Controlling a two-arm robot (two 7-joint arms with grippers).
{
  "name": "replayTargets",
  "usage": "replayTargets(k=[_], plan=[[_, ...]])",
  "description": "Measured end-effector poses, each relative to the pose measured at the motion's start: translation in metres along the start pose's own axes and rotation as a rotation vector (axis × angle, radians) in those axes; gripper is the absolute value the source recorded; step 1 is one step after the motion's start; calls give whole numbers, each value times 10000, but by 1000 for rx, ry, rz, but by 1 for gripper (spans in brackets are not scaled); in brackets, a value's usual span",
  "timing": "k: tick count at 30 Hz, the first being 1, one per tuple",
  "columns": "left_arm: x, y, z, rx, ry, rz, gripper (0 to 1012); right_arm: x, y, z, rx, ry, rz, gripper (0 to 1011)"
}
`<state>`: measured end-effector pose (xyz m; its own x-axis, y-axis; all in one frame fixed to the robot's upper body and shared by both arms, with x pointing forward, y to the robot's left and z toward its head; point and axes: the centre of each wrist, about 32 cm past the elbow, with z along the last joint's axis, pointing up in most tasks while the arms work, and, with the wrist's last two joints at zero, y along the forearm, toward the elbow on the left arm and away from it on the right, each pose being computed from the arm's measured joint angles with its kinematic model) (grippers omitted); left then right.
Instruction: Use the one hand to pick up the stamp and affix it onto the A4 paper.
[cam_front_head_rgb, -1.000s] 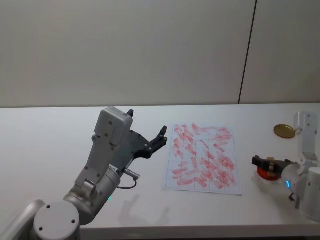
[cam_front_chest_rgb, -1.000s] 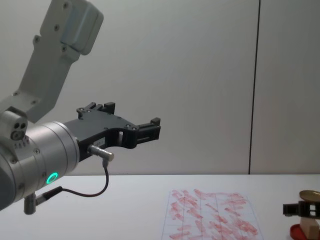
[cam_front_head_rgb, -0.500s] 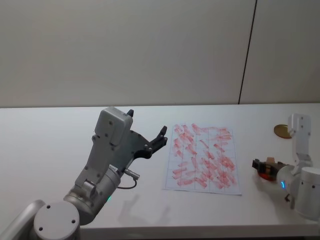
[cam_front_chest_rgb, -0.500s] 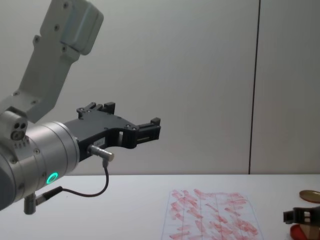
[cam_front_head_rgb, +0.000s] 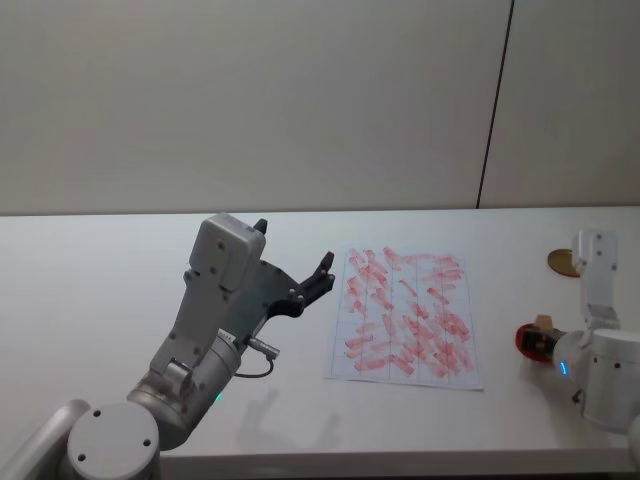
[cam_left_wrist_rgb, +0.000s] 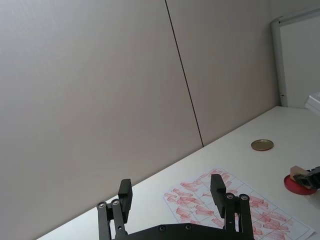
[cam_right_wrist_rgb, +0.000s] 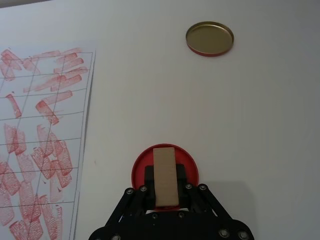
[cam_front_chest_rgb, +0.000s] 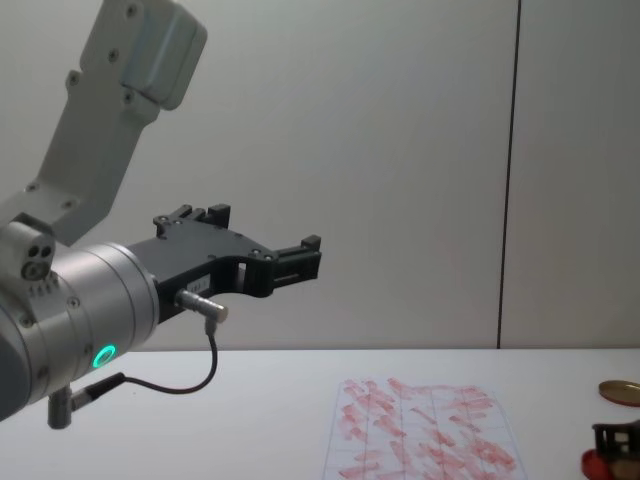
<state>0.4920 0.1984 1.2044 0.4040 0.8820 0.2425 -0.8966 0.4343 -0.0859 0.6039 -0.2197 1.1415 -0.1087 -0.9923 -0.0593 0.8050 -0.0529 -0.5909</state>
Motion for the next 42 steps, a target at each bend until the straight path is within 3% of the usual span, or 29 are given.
replayTargets(k=[1,4,17,28,35,42], plan=[[0,0,0,0,0,0,993,-8,-1,8,-6,-4,-10,248],[0,0,0,0,0,0,993,-22,-3,20,-18,-12,-31,219],[0,0,0,0,0,0,993,-47,11,49,-62,-17,-77,220],[0,0,0,0,0,0,993,-22,65,50,-98,18,-78,220],[0,0,0,0,0,0,993,-9,61,52,-93,30,-71,220],[0,0,0,0,0,0,993,-11,-13,106,-47,31,-58,220]])
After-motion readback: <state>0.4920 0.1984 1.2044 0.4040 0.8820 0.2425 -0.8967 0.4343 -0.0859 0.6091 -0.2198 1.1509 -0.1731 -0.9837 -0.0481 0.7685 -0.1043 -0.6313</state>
